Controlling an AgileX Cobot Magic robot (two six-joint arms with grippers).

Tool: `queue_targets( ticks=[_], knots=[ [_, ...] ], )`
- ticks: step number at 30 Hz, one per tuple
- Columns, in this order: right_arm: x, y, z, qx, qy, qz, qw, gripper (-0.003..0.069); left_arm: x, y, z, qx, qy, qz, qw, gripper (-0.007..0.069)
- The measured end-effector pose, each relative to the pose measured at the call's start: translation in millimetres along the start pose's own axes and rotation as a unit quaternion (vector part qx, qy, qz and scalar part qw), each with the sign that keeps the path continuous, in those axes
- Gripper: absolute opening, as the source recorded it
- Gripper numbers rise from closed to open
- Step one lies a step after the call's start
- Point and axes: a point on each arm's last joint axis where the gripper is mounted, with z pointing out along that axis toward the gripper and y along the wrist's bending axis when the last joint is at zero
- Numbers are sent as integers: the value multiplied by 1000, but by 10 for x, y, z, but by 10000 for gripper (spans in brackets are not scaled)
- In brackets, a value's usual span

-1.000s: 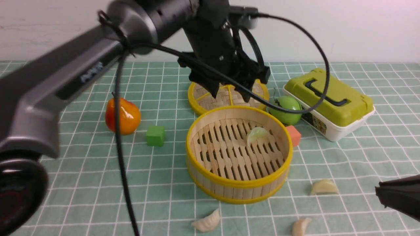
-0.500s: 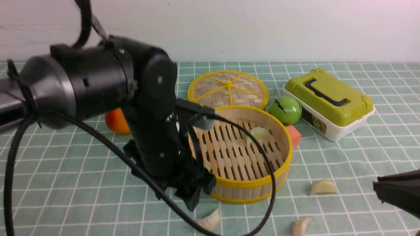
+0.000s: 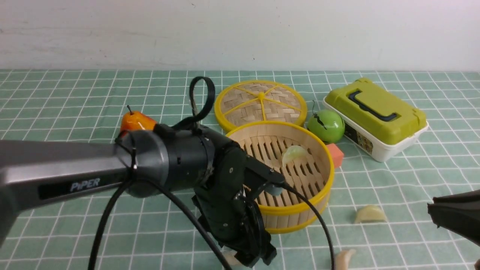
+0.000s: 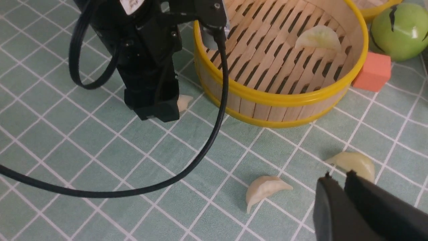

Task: Put the dumplings into the steamer on the table with the blue tablecloth.
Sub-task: 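Reach for and grasp a dumpling on the table with the left gripper, then place the dumpling into the bamboo steamer basket with the left gripper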

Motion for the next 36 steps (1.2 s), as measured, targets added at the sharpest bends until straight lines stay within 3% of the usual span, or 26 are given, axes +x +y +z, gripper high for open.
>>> queue_targets(
  ticks=[2,6,7,9,13,18,20,24,26,31,34,36],
  knots=[
    [1,0,0,0,0,0,1000,70,6,6,51,-2,6,-7,1000,468],
    [1,-1,0,1,1,-1,1000,74,8,12,82,-6,11,-40,999,296],
    [2,-2,0,1,1,-1,1000,76,-2,11,62,-6,13,-48,999,209],
    [2,-2,0,1,1,-1,1000,79,-15,6,-8,-5,26,-57,998,175],
    [0,-3,0,1,0,-1,1000,84,-173,-13,-390,-1,9,-72,997,189],
    [-6,-5,0,3,-4,8,1000,88,-656,49,-1150,-1,-129,-90,988,189],
    [-7,-5,0,3,-4,19,1000,92,-826,159,-1235,1,-166,-113,980,189],
    [-3,-2,0,1,-2,34,999,95,-1069,457,-1031,5,-175,-180,968,189],
    [10,5,0,-2,5,38,999,95,-1168,693,-630,1,-137,-215,967,189],
    [34,17,-1,-8,19,38,999,95,-1204,806,-150,-8,-87,-226,970,189],
    [58,27,8,-15,36,38,998,95,-1209,818,-68,-11,-83,-225,971,235],
    [63,28,28,-21,54,38,998,95,-1217,821,-72,-12,-85,-224,971,303]
  ],
)
